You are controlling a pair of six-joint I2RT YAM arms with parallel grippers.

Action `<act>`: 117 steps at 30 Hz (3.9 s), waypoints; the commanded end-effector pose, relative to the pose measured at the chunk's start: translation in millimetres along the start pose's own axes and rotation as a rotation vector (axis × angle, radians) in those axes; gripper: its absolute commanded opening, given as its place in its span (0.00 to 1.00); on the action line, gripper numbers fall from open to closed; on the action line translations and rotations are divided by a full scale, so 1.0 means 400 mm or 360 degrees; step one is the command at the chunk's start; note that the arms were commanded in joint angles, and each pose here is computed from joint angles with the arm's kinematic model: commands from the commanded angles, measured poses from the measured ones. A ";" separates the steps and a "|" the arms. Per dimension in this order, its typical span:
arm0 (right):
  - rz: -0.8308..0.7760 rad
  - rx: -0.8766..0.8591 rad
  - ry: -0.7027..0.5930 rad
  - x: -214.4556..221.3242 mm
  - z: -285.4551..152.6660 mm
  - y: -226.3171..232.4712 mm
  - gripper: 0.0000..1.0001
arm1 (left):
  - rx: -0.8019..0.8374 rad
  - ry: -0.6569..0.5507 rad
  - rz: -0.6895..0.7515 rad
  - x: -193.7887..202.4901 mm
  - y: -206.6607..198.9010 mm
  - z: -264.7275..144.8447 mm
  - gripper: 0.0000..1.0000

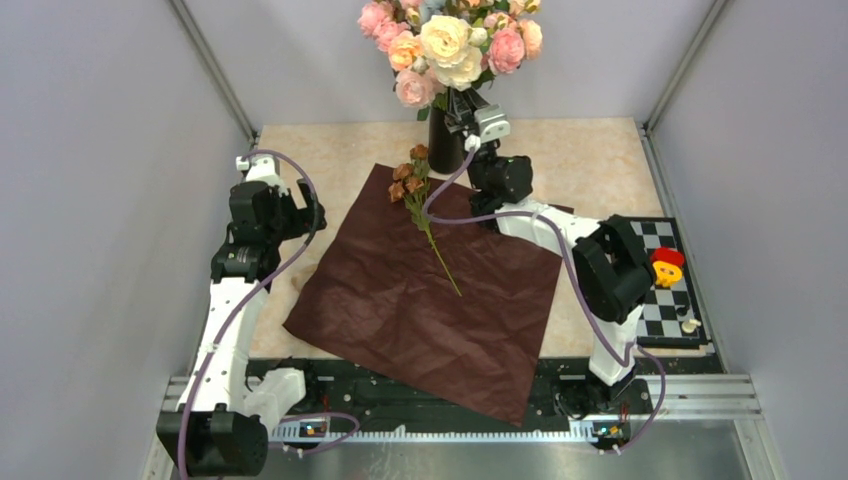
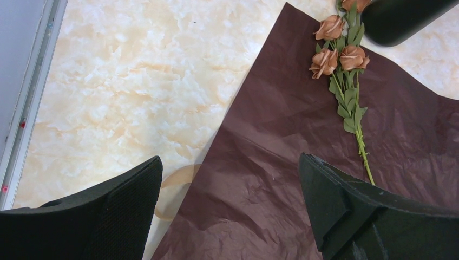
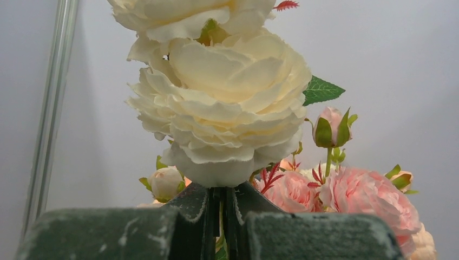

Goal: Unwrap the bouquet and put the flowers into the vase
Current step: Insert the fake flower into the vase.

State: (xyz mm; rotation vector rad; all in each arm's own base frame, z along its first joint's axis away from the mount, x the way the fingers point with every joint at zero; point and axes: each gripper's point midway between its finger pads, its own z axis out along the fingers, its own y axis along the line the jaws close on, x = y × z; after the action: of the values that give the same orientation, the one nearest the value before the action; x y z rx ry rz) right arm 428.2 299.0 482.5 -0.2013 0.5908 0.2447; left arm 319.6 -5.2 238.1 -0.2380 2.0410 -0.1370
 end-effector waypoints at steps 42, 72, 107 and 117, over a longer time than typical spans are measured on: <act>0.0111 -0.0055 0.0317 0.168 -0.032 0.025 0.00 | 0.0087 -0.0074 -0.0003 -0.021 -0.022 -0.012 0.99; -0.0046 0.0005 0.0241 0.079 -0.040 0.019 0.00 | 0.0097 -0.0087 -0.0006 -0.024 -0.025 -0.018 0.99; -0.0229 0.0038 -0.0029 -0.112 0.047 -0.021 0.00 | 0.0123 -0.0092 -0.0015 -0.022 -0.032 -0.020 0.99; -0.0197 0.0035 -0.0064 -0.104 0.053 -0.011 0.00 | 0.0119 -0.0089 -0.0013 -0.021 -0.031 -0.020 0.99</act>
State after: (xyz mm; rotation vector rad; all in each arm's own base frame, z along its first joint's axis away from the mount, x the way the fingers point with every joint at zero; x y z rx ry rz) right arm 426.6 301.5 491.1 -0.2573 0.6239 0.1017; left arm 314.6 -14.7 235.5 -0.2068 2.0422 -0.1927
